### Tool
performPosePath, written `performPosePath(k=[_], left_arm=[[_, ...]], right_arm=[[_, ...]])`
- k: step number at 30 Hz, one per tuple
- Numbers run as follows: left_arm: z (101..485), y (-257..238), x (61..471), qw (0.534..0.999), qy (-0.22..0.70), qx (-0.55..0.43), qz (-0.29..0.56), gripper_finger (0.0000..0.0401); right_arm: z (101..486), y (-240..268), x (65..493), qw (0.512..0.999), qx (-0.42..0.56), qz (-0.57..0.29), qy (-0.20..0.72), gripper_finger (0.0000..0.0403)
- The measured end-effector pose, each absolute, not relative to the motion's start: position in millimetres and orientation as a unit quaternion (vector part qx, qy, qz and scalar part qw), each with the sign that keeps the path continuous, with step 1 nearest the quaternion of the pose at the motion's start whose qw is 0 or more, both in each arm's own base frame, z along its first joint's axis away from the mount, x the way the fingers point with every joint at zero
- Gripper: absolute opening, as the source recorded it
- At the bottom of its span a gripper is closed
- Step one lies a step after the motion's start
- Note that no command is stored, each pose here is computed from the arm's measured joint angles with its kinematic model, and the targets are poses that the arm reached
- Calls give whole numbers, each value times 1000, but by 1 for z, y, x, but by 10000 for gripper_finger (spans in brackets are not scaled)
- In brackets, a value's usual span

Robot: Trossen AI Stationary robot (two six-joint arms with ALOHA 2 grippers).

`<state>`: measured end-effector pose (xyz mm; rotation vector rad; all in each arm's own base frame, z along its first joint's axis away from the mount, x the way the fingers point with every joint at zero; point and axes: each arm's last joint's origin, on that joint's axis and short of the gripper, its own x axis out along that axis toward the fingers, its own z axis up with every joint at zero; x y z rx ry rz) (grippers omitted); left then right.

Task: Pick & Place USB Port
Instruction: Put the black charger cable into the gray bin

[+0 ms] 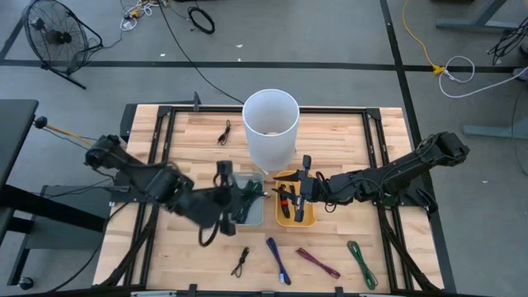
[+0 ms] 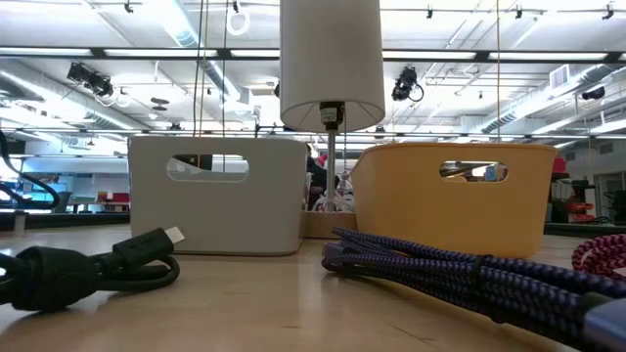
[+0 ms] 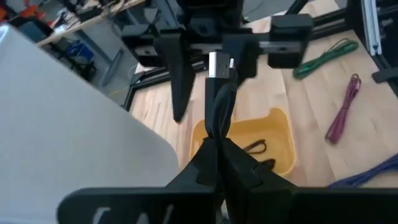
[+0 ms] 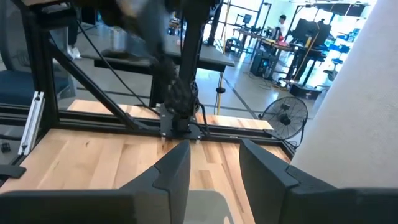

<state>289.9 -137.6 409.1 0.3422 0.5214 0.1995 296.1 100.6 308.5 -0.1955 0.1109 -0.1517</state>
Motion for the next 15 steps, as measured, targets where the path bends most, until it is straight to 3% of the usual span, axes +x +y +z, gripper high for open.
performPosePath(k=[15], left_arm=[[401, -84, 327, 958, 260, 109, 46, 4]], right_arm=[[311, 105, 295, 991, -107, -68, 41, 141]])
